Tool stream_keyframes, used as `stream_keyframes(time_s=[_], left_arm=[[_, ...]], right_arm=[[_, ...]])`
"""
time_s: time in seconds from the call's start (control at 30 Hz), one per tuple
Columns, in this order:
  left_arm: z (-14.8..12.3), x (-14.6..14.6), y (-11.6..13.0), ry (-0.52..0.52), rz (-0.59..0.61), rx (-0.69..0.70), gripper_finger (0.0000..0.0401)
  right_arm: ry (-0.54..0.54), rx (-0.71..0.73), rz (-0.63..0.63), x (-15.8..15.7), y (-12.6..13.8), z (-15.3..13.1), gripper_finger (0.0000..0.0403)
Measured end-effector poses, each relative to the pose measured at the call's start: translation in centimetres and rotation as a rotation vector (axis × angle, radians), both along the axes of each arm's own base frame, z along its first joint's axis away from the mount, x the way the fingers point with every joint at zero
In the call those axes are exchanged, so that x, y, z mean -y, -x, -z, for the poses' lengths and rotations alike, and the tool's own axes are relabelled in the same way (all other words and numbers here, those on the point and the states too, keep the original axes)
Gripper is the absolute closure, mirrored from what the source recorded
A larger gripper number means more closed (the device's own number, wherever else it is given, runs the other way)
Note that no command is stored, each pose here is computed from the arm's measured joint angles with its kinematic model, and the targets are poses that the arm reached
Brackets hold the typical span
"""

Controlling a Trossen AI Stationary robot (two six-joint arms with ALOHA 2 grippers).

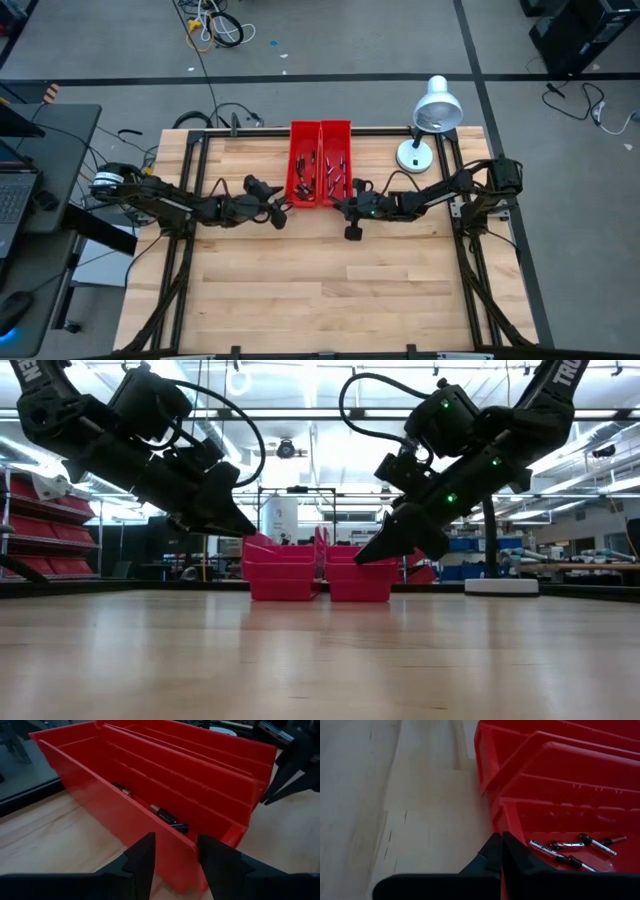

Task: Sort batteries
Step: Adjust the red bins, then return to Home Position

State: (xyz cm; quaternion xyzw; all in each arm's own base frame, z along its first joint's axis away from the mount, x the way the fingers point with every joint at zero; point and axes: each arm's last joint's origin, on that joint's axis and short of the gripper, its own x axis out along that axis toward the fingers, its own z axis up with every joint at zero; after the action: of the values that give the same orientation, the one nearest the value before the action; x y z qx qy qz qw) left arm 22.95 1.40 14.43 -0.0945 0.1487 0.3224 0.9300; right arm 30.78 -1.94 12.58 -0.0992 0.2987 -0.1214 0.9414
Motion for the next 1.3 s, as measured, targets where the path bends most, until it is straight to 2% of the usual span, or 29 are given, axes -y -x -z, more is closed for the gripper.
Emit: stream_keyframes(time_s=[0.23,0.43,0.73,0.93,1.0,1.3], left_arm=[[-0.3,0.3,-0.2,0.021,0.058,0.038,0.0238],[-1.1,1.2,-0.6,0.030,0.118,0.133,0.0238],[-1.0,1.6,-0.5,0.013,0.132,0.103,0.0238],[-2.4,2.3,0.4,0.013,0.169,0.110,0.0238],[-3.4,2.6,0.9,0.012,0.185,0.149,0.0238],[-7.2,3.8,3.8,-0.117,0.302,0.199,0.0238]], right_arm=[[0.007,0.035,-0.021,-0.5,-0.2,-0.3,0.0403],[0.016,0.107,-0.081,-2.2,-0.6,-0.9,0.0403],[0.045,0.152,-0.102,-4.7,-0.5,-1.7,0.0403],[0.076,0.224,-0.075,-6.3,0.5,-4.4,0.0403],[0.085,0.243,-0.063,-6.6,1.0,-5.6,0.0403],[0.036,0.368,-0.047,-6.5,4.7,-11.1,0.0403]])
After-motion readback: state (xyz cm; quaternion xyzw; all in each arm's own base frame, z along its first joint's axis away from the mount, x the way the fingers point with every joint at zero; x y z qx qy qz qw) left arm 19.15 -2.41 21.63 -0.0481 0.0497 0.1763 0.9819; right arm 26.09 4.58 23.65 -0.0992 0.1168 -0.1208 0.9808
